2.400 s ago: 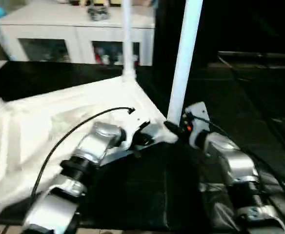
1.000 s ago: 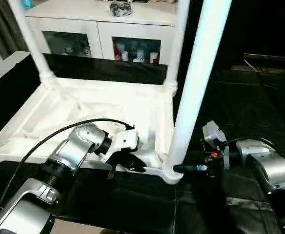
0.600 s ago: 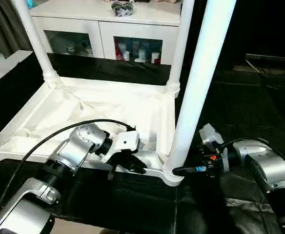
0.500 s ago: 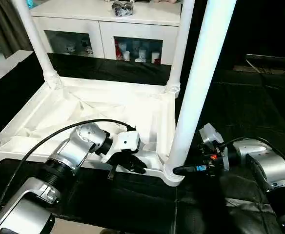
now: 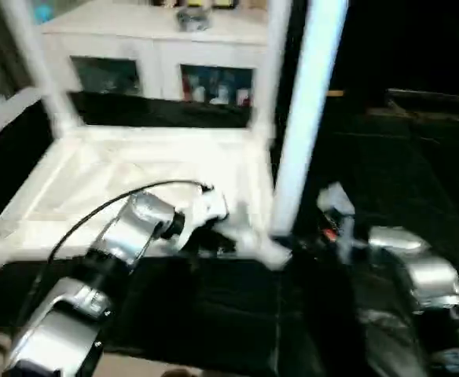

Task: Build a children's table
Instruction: Rotate leg to tighten

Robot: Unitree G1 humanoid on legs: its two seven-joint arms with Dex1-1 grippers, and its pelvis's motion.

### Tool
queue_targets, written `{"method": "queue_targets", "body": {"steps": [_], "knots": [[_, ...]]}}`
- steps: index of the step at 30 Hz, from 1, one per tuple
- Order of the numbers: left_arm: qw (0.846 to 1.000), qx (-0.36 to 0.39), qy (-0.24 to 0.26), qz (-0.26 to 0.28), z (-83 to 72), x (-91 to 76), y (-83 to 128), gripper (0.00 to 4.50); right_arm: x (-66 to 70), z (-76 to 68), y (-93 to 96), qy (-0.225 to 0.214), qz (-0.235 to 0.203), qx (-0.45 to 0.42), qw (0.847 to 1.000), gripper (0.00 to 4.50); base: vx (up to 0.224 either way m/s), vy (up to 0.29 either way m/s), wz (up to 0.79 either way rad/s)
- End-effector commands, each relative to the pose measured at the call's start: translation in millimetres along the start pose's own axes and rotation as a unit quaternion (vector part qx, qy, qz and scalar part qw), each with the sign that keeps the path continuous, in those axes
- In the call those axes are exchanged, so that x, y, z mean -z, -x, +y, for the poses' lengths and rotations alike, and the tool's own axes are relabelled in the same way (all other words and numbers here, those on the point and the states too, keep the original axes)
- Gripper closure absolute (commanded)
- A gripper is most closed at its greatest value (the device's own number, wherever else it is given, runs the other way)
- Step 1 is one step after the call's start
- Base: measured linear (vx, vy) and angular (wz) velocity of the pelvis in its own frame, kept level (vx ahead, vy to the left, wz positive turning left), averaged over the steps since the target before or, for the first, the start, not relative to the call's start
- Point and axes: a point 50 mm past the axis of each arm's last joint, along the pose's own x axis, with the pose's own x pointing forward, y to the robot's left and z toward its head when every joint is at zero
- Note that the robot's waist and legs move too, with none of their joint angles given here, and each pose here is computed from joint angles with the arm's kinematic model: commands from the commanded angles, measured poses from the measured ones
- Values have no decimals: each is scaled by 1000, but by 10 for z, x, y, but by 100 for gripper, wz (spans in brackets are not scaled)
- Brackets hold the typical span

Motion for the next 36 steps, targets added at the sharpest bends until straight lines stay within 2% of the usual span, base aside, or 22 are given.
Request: {"method": "queue_targets", "body": {"steps": [1, 3, 5, 6, 11, 12, 13, 14, 15, 23, 25, 26, 30, 33, 36], "knots": [[998, -28, 11, -58, -13, -313, -194, 450, 54, 137, -333, -27, 9, 11, 1000, 251, 0, 0, 0], [996, -52, 32, -71, 3, -389, -252, 450, 34, 122, -461, -35, 8, 61, 997, 252, 0, 0, 0], [994, -64, 42, -77, 12, -420, -276, 450, 17, 109, -514, -44, 5, 87, 995, 253, 0, 0, 0], [989, -100, 62, -86, 37, -491, -333, 450, -39, 72, -623, -51, 0, 151, 987, 254, 0, 0, 0], [982, -144, 80, -94, 54, -584, -417, 450, -152, 93, -762, -33, -21, 185, 982, 254, 0, 0, 0], [981, -145, 80, -100, 46, -612, -431, 450, -187, 111, -756, -43, -47, 170, 983, 254, 0, 0, 0], [981, -143, 79, -101, 43, -617, -430, 450, -190, 114, -748, -48, -53, 165, 984, 254, 0, 0, 0], [981, -143, 79, -101, 43, -617, -430, 450, -190, 114, -748, -48, -53, 165, 984, 201, 0, 0, 0], [982, -141, 75, -101, 39, -619, -426, 450, -190, 114, -736, -50, -56, 163, 984, 187, 0, 0, 0], [990, -99, 44, -86, 23, -458, -287, 450, -138, 70, -520, -31, -68, 128, 989, 134, 0, 0, 0], [996, -55, 15, -66, -6, -332, -187, 450, -109, -2, -318, -5, -57, 97, 994, 107, 0, 0, 0], [996, -55, 15, -66, -6, -332, -187, 450, -109, -2, -318, -5, -57, 97, 994, 98, 0, 0, 0], [998, -4, -14, -54, -54, -247, -101, 450, -123, -63, -102, 32, -52, 57, 997, 56, 0, 0, 0], [997, 45, -47, -45, -109, -194, -26, 450, -101, -58, 83, 46, -20, -17, 999, 38, 0, 0, 0], [995, 70, -64, -34, -133, -158, 19, 450, -91, -34, 169, 45, 0, -63, 997, 38, 0, 0, 0]]}}
